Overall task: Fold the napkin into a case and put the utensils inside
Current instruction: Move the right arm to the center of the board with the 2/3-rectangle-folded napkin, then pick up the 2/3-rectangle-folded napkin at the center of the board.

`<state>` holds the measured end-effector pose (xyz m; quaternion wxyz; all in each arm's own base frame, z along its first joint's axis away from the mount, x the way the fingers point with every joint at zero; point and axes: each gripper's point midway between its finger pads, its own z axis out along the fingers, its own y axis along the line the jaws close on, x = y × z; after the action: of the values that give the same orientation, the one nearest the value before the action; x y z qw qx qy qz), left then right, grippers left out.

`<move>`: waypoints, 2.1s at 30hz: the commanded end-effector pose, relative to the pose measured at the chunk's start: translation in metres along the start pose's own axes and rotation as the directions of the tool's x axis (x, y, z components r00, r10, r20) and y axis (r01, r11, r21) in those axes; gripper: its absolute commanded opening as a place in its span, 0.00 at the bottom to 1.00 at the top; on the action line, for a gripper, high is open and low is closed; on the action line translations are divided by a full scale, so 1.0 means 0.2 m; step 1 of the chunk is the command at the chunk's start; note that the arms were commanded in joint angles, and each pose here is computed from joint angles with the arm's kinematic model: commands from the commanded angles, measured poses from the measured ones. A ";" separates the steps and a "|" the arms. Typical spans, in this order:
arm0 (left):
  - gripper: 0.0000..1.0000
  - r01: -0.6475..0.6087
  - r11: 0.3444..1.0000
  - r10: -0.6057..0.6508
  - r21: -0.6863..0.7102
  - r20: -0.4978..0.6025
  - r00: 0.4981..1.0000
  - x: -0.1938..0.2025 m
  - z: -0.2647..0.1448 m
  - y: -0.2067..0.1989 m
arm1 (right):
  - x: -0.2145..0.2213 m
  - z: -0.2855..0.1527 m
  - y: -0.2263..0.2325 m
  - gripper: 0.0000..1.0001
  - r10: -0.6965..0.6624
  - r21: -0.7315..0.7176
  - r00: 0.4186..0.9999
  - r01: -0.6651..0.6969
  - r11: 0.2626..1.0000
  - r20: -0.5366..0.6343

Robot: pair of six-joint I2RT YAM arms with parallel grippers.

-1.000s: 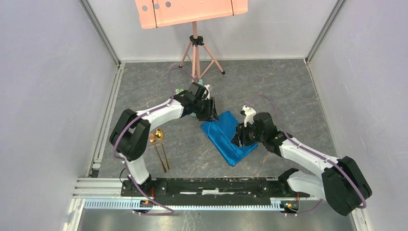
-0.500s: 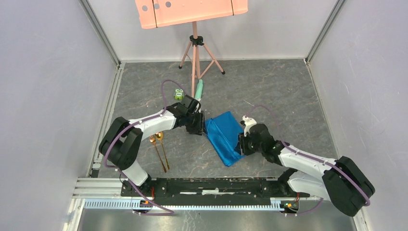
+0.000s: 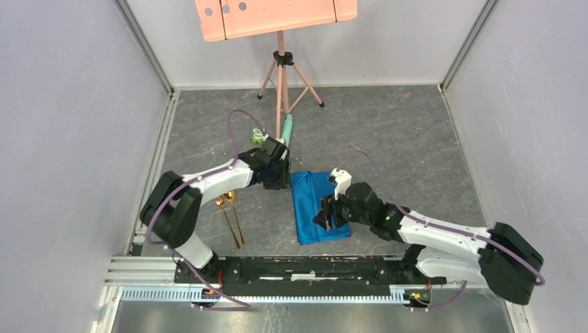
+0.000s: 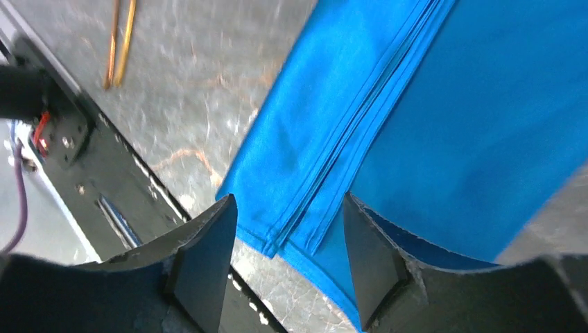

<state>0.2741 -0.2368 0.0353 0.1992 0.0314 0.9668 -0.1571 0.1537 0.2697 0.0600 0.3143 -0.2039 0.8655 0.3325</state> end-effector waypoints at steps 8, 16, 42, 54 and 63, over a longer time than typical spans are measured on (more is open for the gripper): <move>0.71 -0.051 0.989 0.033 0.137 0.129 0.991 0.14 -0.37 -0.41 | -0.30 -0.40 -0.77 0.92 0.103 0.469 0.982 -0.167 0.867 0.159; 0.73 -0.149 0.989 0.150 -0.015 0.115 0.982 0.39 -0.33 -0.82 | -0.24 -0.57 -1.14 0.91 0.323 0.483 0.884 -0.458 0.747 0.338; 0.62 -0.346 0.914 0.337 -0.212 -0.080 0.938 0.70 0.05 -1.05 | -0.17 -0.57 -1.05 0.91 0.210 0.442 0.930 -0.332 0.833 0.302; 0.33 -0.347 0.907 0.333 -0.239 -0.099 0.938 0.69 0.10 -0.93 | -0.15 -0.49 -0.94 0.91 0.235 0.304 0.936 -0.311 0.900 0.262; 0.05 -0.326 0.943 0.324 -0.061 -0.042 0.945 0.66 -0.05 -0.99 | -0.12 -0.38 -0.77 0.96 0.337 0.053 0.920 -0.354 0.934 0.201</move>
<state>0.1243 -0.4063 0.0199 0.1943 0.1811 0.9638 -0.0224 0.2283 0.0901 0.0408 0.3444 0.0161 0.8941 0.2859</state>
